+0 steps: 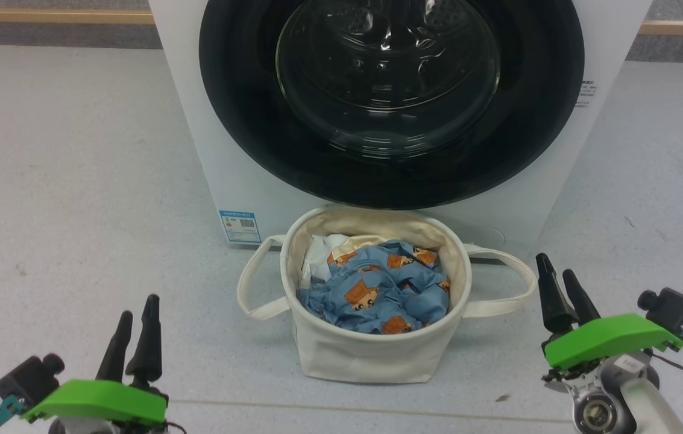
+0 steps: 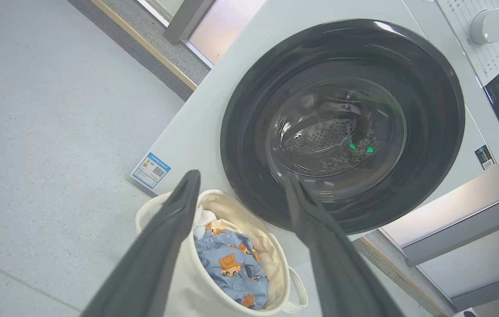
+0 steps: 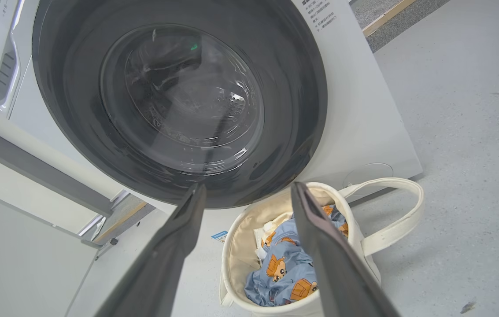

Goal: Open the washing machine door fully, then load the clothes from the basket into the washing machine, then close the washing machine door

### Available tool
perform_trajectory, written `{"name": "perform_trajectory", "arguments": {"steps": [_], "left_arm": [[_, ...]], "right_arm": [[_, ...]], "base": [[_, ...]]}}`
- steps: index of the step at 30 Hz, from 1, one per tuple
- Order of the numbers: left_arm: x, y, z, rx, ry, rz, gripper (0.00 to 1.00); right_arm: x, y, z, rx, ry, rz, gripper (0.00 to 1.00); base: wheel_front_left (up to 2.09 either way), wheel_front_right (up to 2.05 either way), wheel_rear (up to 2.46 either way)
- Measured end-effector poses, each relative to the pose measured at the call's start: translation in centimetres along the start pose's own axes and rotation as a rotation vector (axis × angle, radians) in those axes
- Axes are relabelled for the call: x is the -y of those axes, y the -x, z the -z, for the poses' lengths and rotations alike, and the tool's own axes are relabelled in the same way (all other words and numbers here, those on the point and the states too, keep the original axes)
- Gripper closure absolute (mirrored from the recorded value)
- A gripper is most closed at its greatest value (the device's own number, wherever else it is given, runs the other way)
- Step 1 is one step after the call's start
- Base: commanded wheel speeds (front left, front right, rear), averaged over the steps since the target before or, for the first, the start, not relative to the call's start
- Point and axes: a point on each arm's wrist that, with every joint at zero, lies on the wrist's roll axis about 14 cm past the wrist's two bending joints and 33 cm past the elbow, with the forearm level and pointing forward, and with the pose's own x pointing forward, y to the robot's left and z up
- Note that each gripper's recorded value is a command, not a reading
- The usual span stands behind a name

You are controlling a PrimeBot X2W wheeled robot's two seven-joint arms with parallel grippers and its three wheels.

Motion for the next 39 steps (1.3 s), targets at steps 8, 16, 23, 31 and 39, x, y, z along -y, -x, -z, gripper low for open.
{"name": "perform_trajectory", "arguments": {"steps": [8, 16, 23, 31, 39], "left_arm": [[0.0, -0.2, -1.0, 0.033, -0.11, 0.005, 0.0], [0.2, -0.5, -2.3, 0.077, -0.211, 0.005, 0.0], [0.1, -0.5, -3.0, 0.103, -0.28, 0.004, 0.0], [0.0, -0.3, -3.7, 0.135, -0.354, 0.001, 0.0], [-0.2, -0.1, -3.0, 0.115, -0.429, 0.022, 0.0]], "right_arm": [[-0.3, -0.1, -0.2, 0.002, 0.108, -0.023, 0.0], [-1.4, -0.8, -1.2, 0.035, 0.222, -0.06, 0.0], [-1.6, -1.1, -1.8, 0.055, 0.308, -0.074, 0.0], [-2.6, -1.4, -1.9, 0.068, 0.404, -0.113, 0.0], [-4.1, -2.0, -1.7, 0.071, 0.504, -0.171, 0.0]], "base": [[0.0, 0.0, 0.0], [0.0, 0.0, 0.0], [0.0, 0.0, 0.0], [0.0, 0.0, 0.0], [0.0, 0.0, 0.0]]}}
